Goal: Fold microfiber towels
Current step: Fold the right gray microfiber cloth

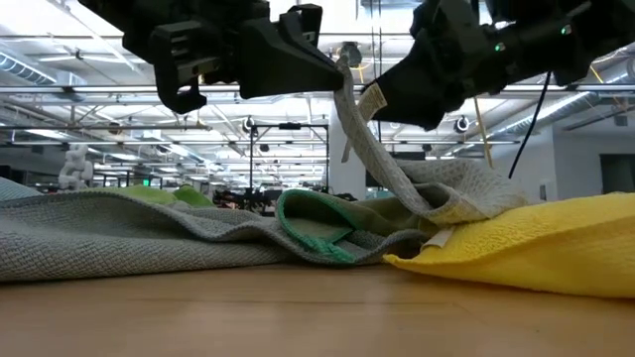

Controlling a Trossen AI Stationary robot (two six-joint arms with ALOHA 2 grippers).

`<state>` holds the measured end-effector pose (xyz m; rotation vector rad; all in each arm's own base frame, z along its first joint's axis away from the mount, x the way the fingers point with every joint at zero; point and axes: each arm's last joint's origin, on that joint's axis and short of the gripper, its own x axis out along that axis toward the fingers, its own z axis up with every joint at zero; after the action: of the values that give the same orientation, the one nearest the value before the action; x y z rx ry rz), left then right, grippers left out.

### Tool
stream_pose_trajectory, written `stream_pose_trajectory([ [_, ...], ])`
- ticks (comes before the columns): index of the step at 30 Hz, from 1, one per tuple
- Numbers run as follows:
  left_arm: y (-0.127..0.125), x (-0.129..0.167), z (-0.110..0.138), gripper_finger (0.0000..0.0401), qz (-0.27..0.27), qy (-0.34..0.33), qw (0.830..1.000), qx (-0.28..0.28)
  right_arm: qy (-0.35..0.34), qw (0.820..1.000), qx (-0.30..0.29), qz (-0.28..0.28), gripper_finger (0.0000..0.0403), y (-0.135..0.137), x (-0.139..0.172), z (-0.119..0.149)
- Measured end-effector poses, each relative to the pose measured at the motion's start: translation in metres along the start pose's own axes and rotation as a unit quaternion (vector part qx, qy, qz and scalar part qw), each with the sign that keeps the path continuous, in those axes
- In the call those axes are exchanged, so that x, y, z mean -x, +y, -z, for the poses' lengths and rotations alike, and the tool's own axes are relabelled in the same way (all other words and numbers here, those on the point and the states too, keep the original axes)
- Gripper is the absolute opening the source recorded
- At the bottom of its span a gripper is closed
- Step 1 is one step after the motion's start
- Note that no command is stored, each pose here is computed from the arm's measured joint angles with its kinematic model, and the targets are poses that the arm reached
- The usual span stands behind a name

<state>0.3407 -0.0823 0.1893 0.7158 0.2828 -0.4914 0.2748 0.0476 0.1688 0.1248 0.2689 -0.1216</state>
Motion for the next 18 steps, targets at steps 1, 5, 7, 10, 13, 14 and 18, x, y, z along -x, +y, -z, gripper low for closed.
stream_pose_trajectory([
  [1, 0.000, 0.000, 0.000, 0.0012, 0.000, 0.000, 1.000, 0.000, 0.001, 1.000, 0.000, -0.006, 0.0232, -0.001, -0.002, 0.001],
  [5, 0.000, 0.000, 0.000, 0.0004, 0.000, 0.000, 1.000, 0.001, 0.014, 0.999, -0.016, -0.029, 0.0220, -0.007, -0.008, 0.003],
  [7, 0.000, 0.000, 0.000, 0.0009, -0.001, -0.001, 1.000, 0.001, 0.017, 0.999, -0.025, -0.035, 0.0207, -0.010, -0.008, 0.003],
  [10, 0.000, 0.000, 0.000, 0.0016, 0.000, 0.000, 1.000, 0.003, 0.019, 0.998, -0.033, -0.044, 0.0174, -0.012, -0.009, 0.002],
  [13, 0.000, 0.000, 0.000, 0.0013, -0.001, -0.001, 1.000, 0.004, 0.027, 0.997, -0.034, -0.062, 0.0126, -0.012, -0.009, 0.003],
  [14, 0.000, 0.000, 0.000, 0.0009, -0.001, -0.001, 1.000, 0.004, 0.030, 0.997, -0.033, -0.061, 0.0107, -0.012, -0.009, 0.004],
  [18, 0.000, 0.000, 0.000, 0.0007, -0.002, -0.002, 1.000, 0.004, 0.034, 0.997, -0.028, -0.062, 0.0037, -0.012, -0.009, 0.005],
])
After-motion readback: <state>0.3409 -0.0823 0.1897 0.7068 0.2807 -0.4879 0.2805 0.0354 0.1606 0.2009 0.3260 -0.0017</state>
